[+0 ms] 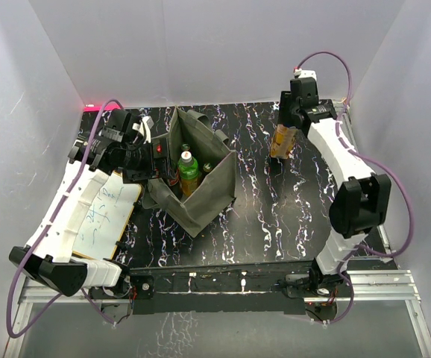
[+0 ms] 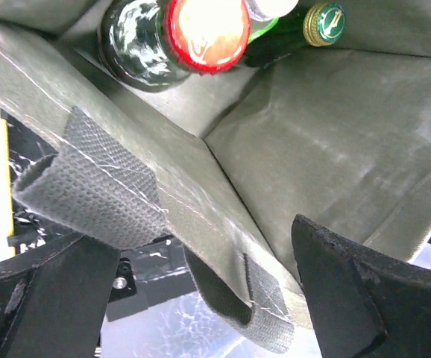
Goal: Take the beverage out of the canvas bag
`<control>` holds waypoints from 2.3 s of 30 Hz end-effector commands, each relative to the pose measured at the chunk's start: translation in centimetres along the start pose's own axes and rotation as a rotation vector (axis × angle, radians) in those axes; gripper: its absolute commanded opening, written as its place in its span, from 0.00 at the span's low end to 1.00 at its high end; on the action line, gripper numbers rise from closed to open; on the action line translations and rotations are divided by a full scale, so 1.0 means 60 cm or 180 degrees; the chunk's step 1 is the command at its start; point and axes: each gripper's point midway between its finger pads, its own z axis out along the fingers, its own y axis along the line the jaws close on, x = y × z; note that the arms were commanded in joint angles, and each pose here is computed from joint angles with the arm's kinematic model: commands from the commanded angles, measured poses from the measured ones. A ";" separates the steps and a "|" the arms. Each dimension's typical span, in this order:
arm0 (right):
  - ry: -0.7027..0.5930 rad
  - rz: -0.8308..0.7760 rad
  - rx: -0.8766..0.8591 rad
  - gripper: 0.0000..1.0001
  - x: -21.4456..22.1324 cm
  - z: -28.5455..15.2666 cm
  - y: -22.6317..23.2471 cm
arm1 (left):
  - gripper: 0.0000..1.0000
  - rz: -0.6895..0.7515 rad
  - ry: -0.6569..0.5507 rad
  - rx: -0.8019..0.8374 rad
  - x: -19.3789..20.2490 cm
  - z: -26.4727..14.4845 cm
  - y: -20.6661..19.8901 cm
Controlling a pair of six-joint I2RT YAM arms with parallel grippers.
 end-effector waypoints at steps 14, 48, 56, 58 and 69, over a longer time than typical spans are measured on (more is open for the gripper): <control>-0.1739 -0.0092 -0.0311 0.08 -0.301 0.028 0.041 | 0.97 0.0621 -0.0654 -0.0379 -0.077 -0.030 0.030; -0.1090 -0.0202 -0.0356 0.89 -0.189 0.086 0.048 | 0.97 0.0619 -0.0582 -0.0315 -0.046 -0.028 0.035; -0.0960 -0.0037 -0.0488 0.98 -0.182 0.055 0.058 | 0.97 0.0601 -0.0588 -0.0368 -0.044 -0.029 0.040; -0.0920 0.0012 -0.0502 0.98 -0.177 0.044 0.058 | 0.97 0.0586 -0.0595 -0.0373 -0.046 -0.028 0.040; -0.0618 0.0549 -0.0905 0.98 -0.109 -0.055 0.071 | 0.97 0.0183 -0.0599 -0.0277 -0.043 -0.039 0.024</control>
